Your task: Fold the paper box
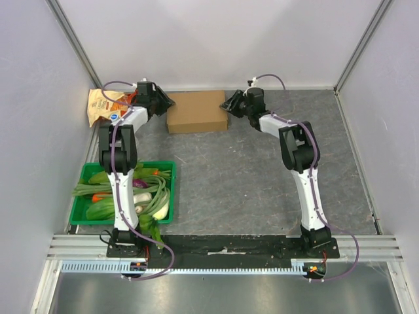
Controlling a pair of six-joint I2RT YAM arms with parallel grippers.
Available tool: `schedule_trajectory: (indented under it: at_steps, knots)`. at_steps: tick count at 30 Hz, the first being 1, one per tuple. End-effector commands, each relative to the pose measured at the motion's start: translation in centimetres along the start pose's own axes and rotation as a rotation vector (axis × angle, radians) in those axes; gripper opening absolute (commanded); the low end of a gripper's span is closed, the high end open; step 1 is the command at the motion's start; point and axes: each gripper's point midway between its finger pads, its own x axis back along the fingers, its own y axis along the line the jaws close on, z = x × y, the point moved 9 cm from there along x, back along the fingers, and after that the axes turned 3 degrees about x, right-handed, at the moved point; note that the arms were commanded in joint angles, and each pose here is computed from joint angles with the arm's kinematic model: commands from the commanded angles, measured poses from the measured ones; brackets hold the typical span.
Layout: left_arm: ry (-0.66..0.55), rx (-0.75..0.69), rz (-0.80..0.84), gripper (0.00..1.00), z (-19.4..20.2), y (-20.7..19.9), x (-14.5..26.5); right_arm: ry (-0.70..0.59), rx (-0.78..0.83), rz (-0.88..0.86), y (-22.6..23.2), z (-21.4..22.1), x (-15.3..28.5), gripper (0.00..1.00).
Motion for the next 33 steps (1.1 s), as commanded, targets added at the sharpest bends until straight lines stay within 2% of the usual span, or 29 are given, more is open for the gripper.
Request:
schedule_trajectory:
  at_steps: [1,7,14,19,22,23,25,29,30,32,33]
  knots:
    - [0.120,-0.025,0.158,0.54,0.8,-3.3,-0.1,0.105,-0.034,-0.149,4.8,4.5,-3.4,0.48]
    - [0.080,-0.028,0.151,0.54,-0.9,-2.7,-1.2,0.073,-0.064,-0.194,6.7,5.4,-6.0,0.49]
    - [0.055,-0.047,0.150,0.54,-2.7,-2.2,-2.2,0.035,-0.079,-0.225,9.1,6.0,-6.7,0.49]
    - [0.034,-0.058,0.134,0.61,-3.5,-1.5,-2.2,0.035,-0.080,-0.223,9.2,6.8,-6.6,0.52]
    - [0.023,-0.070,0.132,0.71,-3.8,-1.6,-1.8,0.026,-0.066,-0.221,8.9,6.4,-6.5,0.59]
    - [0.010,-0.084,0.137,0.75,-4.1,-1.8,-1.6,0.023,-0.066,-0.217,8.9,6.3,-6.5,0.65]
    - [-0.009,-0.119,0.143,0.76,-5.1,-2.5,-0.9,0.014,-0.053,-0.224,9.2,5.6,-6.2,0.70]
    - [-0.134,-0.193,0.120,0.80,-8.7,-5.4,2.7,0.014,-0.001,-0.153,9.4,4.2,-4.6,0.84]
    - [-0.157,-0.223,0.109,0.80,-9.3,-5.8,3.6,-0.012,0.033,-0.153,10.2,2.4,-3.4,0.85]
    - [-0.203,-0.245,0.091,0.80,-10.6,-7.1,6.5,-0.005,0.046,-0.061,8.7,2.0,-1.6,0.87]
    - [-0.214,-0.255,0.086,0.81,-10.8,-7.4,7.4,-0.055,0.063,-0.047,9.5,-0.7,0.7,0.87]
